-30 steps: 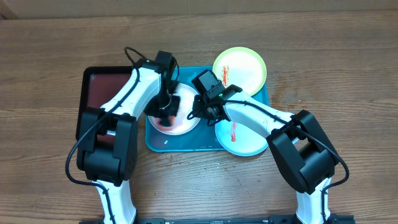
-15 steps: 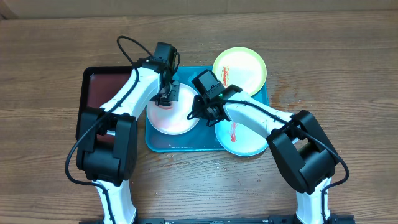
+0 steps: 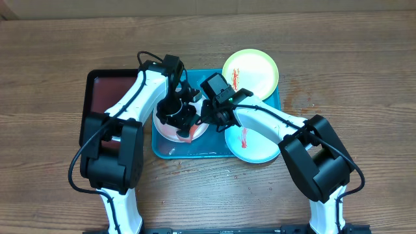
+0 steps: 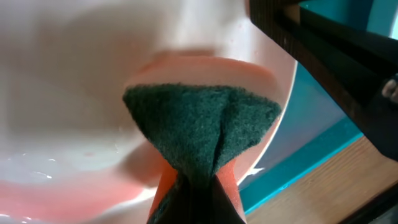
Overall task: Clean dirty plates on tray and stack at the side
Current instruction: 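Scrub the white plate with the held sponge using the left gripper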
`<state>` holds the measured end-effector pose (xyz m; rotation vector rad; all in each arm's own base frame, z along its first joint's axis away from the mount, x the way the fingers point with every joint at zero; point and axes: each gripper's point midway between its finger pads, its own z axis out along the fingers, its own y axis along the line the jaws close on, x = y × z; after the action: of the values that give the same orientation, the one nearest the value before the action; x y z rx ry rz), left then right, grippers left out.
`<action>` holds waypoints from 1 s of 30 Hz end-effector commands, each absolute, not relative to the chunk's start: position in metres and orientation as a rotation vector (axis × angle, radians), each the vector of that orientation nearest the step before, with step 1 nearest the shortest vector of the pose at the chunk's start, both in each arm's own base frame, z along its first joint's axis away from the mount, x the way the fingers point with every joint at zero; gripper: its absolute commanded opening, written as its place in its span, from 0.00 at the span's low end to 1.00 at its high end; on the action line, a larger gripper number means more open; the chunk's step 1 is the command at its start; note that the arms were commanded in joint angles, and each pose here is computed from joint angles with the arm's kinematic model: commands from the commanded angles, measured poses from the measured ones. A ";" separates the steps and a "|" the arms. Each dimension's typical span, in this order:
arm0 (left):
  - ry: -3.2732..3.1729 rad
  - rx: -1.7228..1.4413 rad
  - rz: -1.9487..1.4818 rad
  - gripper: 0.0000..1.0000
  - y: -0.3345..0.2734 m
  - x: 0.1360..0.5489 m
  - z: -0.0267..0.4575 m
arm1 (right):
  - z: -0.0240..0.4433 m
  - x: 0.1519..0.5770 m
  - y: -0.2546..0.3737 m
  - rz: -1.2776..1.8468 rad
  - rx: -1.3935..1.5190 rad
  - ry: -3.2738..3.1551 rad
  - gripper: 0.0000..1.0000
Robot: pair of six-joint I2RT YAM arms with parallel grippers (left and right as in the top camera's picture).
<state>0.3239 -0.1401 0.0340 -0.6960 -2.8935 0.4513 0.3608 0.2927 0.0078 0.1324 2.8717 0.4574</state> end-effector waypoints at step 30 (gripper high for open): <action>-3.001 -0.696 0.565 0.04 -0.163 0.352 0.038 | -0.012 0.348 0.281 0.387 0.133 2.928 0.04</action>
<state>0.3462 -0.1346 0.0289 -0.5639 -3.0112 0.3348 0.3594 0.2924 0.0075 0.1316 2.8779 0.4566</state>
